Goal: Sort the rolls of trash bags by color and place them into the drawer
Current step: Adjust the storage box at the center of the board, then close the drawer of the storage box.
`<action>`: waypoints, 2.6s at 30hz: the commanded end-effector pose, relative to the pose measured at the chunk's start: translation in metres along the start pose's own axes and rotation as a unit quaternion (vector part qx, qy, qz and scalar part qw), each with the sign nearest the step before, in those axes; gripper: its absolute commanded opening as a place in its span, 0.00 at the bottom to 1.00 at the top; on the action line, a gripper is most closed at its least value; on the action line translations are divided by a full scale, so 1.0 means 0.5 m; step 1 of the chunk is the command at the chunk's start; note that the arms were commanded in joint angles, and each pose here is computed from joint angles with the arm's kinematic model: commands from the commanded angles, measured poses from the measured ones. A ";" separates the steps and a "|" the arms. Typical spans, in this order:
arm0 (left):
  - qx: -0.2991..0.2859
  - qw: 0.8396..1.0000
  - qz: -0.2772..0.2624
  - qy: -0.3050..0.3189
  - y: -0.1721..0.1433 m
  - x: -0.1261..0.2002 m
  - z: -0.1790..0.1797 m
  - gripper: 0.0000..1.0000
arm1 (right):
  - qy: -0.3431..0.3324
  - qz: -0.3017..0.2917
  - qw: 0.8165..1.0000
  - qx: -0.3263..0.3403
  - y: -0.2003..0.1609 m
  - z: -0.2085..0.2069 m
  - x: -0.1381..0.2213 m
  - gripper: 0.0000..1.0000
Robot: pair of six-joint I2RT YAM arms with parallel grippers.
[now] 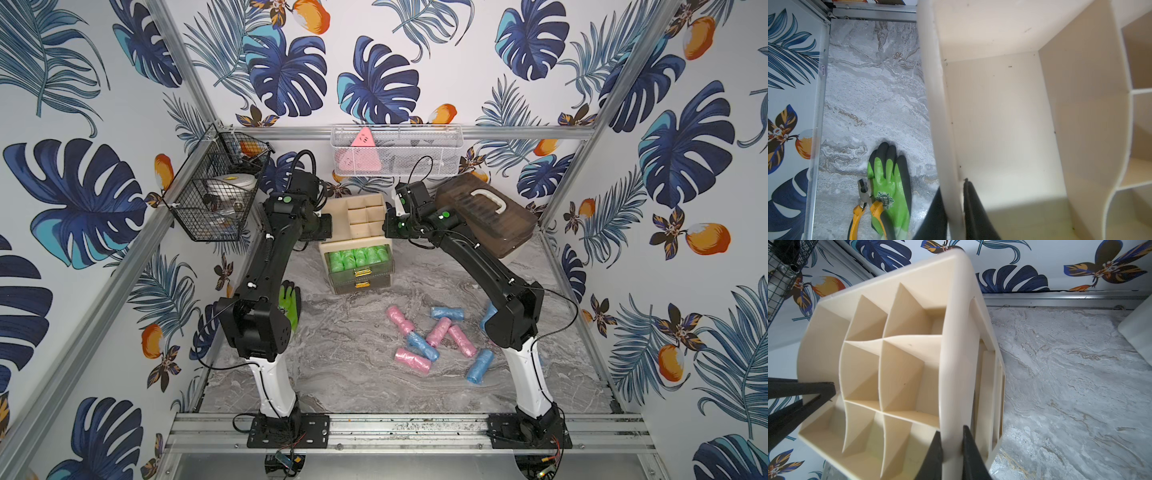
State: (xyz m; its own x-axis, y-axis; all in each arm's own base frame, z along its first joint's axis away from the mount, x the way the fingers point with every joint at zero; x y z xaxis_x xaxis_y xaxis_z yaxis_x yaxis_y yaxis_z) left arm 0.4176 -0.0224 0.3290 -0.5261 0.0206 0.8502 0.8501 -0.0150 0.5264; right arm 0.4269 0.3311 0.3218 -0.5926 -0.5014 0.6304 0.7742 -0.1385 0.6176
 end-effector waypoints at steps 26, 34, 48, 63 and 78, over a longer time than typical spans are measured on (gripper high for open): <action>0.003 0.998 -0.057 -0.025 -0.075 0.166 -0.007 0.60 | 0.077 0.058 0.994 0.058 0.002 -0.017 -0.002 0.21; -0.048 0.996 -0.067 -0.043 -0.026 0.169 -0.071 0.59 | 0.086 0.036 0.994 0.057 0.018 -0.005 0.031 0.55; -0.070 0.995 -0.069 0.004 0.043 0.053 -0.119 0.72 | 0.103 -0.002 0.994 0.045 -0.018 0.012 0.209 0.57; -0.068 0.996 -0.052 -0.004 0.026 -0.014 -0.126 0.69 | 0.131 0.057 0.984 0.103 -0.328 0.068 0.197 0.16; -0.078 0.997 -0.029 0.007 0.017 -0.024 -0.121 0.70 | 0.150 0.021 0.979 0.136 -0.374 0.163 0.110 0.11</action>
State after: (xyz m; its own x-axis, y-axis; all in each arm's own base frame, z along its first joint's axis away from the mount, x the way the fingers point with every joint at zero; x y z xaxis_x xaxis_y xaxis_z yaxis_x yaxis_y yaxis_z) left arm 0.4369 -0.0856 0.3300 -0.6305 0.0311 0.7755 0.7652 -0.1424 0.6278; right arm 0.2242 0.3916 0.2703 -0.3856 -0.7244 0.5715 0.7226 0.1481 0.6752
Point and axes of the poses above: each gripper's point midway between its finger pads, its own x axis back along the fingers, its own z axis along the line the jaws close on, y = z × x, the point moved 8 cm from there along x, back along the fingers, and after that the axes turned 8 degrees about -x, right-handed, at the moved point
